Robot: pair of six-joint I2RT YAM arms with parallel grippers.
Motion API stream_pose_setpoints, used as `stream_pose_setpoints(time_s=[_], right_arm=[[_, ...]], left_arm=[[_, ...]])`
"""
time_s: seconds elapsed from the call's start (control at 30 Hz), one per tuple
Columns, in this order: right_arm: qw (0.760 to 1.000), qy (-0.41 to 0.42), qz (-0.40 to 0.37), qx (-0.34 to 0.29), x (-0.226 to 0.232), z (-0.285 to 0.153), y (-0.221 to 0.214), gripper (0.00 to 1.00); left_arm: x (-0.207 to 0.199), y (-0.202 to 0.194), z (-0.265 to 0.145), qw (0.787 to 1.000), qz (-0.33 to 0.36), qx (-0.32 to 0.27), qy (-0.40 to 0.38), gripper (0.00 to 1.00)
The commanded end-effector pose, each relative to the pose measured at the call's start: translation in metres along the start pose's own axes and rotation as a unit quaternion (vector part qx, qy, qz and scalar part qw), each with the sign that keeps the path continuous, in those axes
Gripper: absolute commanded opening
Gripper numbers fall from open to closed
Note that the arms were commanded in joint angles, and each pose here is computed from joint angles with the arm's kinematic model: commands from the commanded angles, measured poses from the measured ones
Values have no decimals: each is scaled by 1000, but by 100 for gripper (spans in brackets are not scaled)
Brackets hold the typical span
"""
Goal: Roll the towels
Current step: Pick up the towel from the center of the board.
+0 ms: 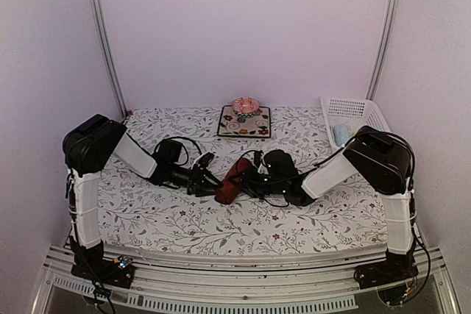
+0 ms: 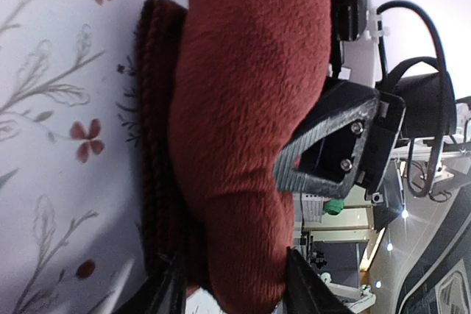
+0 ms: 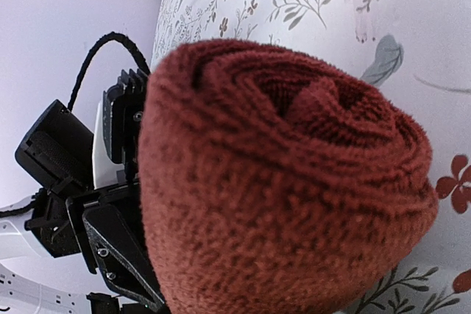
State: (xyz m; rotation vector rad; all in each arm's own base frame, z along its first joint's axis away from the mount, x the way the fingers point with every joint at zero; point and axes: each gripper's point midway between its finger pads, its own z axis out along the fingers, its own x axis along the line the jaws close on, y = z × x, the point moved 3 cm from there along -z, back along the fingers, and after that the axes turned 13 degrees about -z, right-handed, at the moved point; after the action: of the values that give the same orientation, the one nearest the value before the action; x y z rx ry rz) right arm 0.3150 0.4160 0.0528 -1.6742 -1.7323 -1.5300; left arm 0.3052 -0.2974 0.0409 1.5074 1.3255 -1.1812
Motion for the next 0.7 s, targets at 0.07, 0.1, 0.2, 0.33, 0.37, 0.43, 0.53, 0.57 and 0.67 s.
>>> stream_pose_setpoints(time_s=[0.07, 0.1, 0.2, 0.33, 0.37, 0.43, 0.53, 0.57, 0.67], right_arm=[[997, 15, -73, 26, 6, -23, 40, 23], [996, 16, -80, 37, 6, -26, 45, 24], [991, 23, -114, 60, 15, -38, 62, 24], [982, 7, -173, 70, 34, -63, 96, 25], [979, 2, -195, 63, 40, -72, 110, 26], [975, -14, -215, 59, 44, -90, 131, 27], [970, -33, -239, 33, 49, -122, 164, 30], [968, -40, -245, 23, 48, -133, 174, 30], [963, -66, -262, -14, 48, -168, 207, 31]], left_arm=[[-36, 22, -57, 995, 74, -60, 30, 50], [-45, 24, -66, 993, 88, -71, 33, 52], [-57, 28, -85, 989, 109, -88, 37, 55], [-59, 28, -96, 987, 127, -89, 43, 59], [-58, 27, -97, 987, 129, -87, 45, 60], [-56, 27, -100, 986, 131, -88, 46, 64], [-55, 28, -103, 985, 138, -89, 49, 68], [-56, 28, -104, 985, 138, -87, 50, 71], [-59, 29, -105, 983, 150, -86, 54, 83]])
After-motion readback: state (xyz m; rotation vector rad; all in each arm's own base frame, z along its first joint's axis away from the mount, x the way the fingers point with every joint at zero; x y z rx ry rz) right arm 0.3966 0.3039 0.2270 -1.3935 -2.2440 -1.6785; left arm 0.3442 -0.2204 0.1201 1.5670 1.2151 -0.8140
